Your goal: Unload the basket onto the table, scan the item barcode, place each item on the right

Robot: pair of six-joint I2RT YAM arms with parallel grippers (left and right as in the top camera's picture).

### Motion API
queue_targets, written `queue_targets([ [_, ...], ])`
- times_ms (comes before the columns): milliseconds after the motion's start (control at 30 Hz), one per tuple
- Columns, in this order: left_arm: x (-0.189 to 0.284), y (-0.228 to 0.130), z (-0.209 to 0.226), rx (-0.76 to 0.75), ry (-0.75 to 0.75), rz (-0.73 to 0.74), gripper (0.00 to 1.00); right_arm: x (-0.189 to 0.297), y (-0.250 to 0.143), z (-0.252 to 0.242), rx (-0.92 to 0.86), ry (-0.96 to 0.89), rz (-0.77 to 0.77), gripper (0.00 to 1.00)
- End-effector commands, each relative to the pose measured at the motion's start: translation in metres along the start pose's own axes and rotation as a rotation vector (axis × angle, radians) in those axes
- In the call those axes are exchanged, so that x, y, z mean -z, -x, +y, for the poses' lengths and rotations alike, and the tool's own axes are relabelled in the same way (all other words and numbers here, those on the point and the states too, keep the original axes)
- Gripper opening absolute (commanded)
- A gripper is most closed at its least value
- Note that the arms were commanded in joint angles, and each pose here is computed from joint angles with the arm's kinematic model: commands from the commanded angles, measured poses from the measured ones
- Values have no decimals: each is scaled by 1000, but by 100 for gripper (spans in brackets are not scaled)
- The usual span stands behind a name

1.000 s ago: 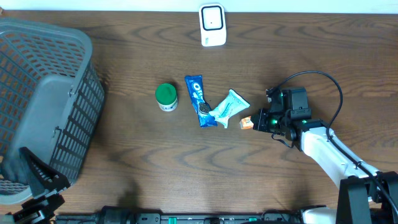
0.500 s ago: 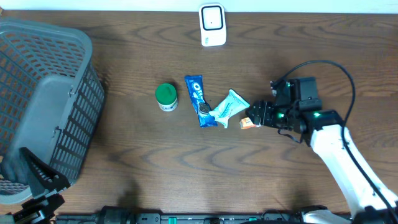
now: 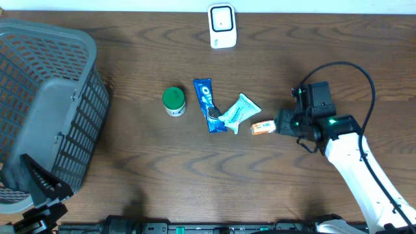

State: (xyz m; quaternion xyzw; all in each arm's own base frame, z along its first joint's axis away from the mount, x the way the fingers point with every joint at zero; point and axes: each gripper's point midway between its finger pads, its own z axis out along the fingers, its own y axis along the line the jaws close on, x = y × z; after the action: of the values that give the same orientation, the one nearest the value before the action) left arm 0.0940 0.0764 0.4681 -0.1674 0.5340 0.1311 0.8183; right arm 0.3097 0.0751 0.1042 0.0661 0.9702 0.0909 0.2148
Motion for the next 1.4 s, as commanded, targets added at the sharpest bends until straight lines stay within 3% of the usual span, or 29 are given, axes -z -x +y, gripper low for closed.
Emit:
queue_targets([
  [0,2,2,-1,11,-10,-13,98,-8,16,4,16,-21,-59,5],
  [33,2,2,-1,11,-10,-13,98,-13,19,6,18,-14,-64,1],
  [300,2,2,-1,10,-10,-13,98,-74,5,21,68,-15,25,1],
  [767,2,1,-1,9,-10,-11,98,-58,-37,25,57,32,220,1],
  [800,2,1,-1,9,-10,-11,98,-52,-35,27,56,35,223,5],
  [833,2,1,-1,9,-10,-11,98,-48,-34,28,55,37,225,26],
  [867,2,1,-1,9,-10,-11,98,-40,-33,30,55,40,231,54],
  [933,2,1,-1,9,-10,-11,98,-27,-30,32,53,35,250,88],
  [967,2,1,-1,9,-10,-11,98,-18,-29,32,51,26,270,99],
  [1133,2,1,-1,9,-10,-11,98,8,-30,32,44,-5,342,99],
  [1367,2,1,-1,10,-10,-12,98,-4,-59,16,-84,-115,489,99],
])
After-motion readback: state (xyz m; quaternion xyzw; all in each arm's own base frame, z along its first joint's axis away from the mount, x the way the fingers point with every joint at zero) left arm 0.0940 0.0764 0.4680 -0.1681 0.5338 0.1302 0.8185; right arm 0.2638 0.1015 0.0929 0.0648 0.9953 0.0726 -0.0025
